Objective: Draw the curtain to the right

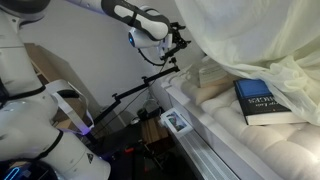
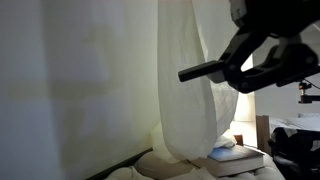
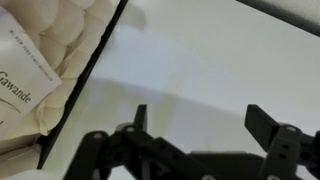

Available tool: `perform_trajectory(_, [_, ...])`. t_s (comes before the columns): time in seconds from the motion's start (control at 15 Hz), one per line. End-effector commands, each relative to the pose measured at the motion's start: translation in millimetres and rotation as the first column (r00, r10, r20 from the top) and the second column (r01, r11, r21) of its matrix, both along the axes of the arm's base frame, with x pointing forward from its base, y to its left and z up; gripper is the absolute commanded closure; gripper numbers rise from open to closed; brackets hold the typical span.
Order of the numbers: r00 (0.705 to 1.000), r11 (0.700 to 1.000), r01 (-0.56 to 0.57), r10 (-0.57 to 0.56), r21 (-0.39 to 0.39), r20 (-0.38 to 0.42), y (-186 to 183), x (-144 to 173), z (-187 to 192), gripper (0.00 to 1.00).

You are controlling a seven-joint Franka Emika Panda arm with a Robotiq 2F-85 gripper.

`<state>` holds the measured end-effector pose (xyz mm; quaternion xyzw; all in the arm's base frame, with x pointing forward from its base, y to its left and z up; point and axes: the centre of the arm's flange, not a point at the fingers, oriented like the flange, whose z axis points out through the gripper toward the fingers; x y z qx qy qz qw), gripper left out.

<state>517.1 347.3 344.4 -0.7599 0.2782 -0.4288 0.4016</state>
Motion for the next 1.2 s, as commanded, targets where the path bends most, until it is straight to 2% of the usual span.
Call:
perform_trajectory(0.0, [1.0,1.0,0.004,-0.004,-0.001,0.0,-2,1,0,0.0])
perform_trajectory(0.27, [1.0,1.0,0.007,-0.007,-0.002,0.0,-4,2,0,0.0])
perform_trajectory(0.4, [0.995,0.992,-0.061,0.069,0.107,-0.075,0,4,3,0.0])
perform_trajectory(0.47, [0.989,0.987,-0.094,0.108,0.129,-0.099,5,1,7,0.0])
perform_trajectory(0.67, [0.973,0.952,-0.202,0.221,0.228,-0.062,31,-7,28,0.0])
perform_trajectory(0.87, [0.962,0.923,-0.254,0.272,0.289,-0.024,51,-7,51,0.0])
perform_trajectory(1.0, [0.973,0.925,-0.215,0.23,0.312,-0.01,56,-3,55,0.0])
perform_trajectory(1.13, [0.995,0.945,-0.09,0.075,0.315,0.058,53,11,53,0.0])
